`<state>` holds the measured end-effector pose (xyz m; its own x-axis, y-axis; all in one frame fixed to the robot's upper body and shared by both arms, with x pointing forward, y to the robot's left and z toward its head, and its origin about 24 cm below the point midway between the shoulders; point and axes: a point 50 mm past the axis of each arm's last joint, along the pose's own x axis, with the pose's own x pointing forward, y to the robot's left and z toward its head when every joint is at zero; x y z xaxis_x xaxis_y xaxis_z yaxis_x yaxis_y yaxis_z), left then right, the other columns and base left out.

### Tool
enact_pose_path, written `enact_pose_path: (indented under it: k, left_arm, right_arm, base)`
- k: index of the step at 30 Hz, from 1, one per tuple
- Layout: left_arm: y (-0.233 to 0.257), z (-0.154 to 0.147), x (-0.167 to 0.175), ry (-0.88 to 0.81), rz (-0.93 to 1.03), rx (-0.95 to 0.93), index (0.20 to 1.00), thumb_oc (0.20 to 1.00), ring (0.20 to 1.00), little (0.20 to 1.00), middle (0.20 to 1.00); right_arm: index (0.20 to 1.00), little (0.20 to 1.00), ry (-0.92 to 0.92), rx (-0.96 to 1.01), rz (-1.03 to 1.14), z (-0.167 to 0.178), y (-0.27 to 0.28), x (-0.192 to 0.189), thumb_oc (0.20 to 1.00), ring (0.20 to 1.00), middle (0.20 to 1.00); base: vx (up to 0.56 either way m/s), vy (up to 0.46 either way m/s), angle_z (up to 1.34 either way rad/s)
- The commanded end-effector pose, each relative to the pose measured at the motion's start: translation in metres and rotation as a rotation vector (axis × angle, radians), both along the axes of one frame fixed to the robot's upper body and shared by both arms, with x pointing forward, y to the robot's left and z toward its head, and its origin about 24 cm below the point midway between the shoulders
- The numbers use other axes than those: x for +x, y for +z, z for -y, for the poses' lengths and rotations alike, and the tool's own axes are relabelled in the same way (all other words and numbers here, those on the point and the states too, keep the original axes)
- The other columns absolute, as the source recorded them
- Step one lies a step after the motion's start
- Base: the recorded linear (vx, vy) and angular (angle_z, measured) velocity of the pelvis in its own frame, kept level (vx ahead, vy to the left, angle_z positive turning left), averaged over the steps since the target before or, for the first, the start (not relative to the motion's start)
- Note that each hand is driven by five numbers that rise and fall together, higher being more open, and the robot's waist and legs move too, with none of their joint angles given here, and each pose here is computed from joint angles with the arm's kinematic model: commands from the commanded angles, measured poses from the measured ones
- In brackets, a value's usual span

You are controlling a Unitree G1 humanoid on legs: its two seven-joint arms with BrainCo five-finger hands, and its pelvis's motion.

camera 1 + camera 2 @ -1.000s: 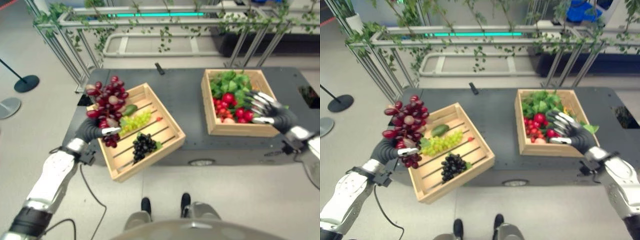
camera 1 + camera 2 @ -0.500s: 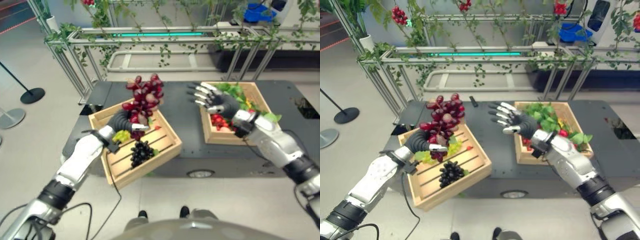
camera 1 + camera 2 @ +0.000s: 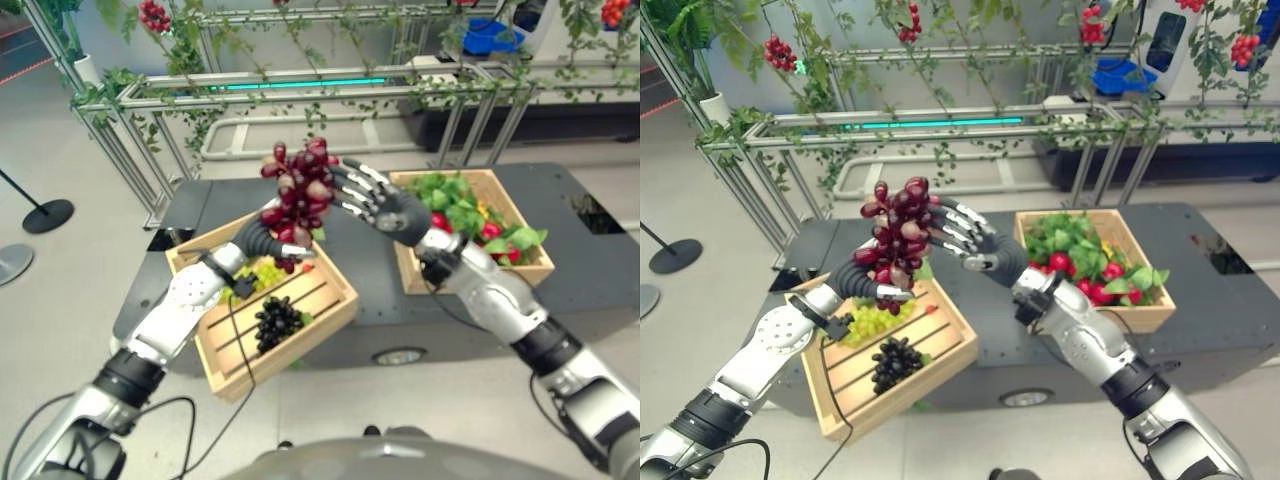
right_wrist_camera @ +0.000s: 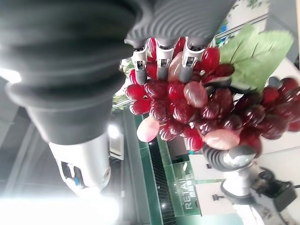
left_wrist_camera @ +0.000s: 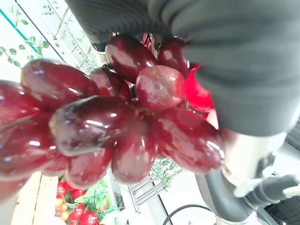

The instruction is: Pick up the fruits from the basket on one side to the basket on the other side

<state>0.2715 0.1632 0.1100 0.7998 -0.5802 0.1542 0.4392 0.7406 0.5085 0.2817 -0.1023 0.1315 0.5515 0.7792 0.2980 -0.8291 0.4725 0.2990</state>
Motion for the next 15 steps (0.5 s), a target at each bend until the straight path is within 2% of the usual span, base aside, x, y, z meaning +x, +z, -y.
enact_pose_path:
  k: [1,15]
  left_arm:
    - [0.051,0.036,0.014,-0.143,0.276,-0.021,0.200,0.200,0.200,0.200,0.200]
    - [0.047,0.060,0.015,-0.209,0.341,0.098,0.200,0.200,0.200,0.200,0.200]
  right_arm:
    - [1.000,1.000,0.284,0.090,0.117,-0.058,0.032,-0.023,1.000,1.000,1.000]
    - [1.000,1.000,0.302,0.134,0.132,-0.069,0.039,-0.026,1.000,1.000,1.000]
  base:
    - [0.01,0.012,-0.03]
    - [0.01,0.005,-0.02]
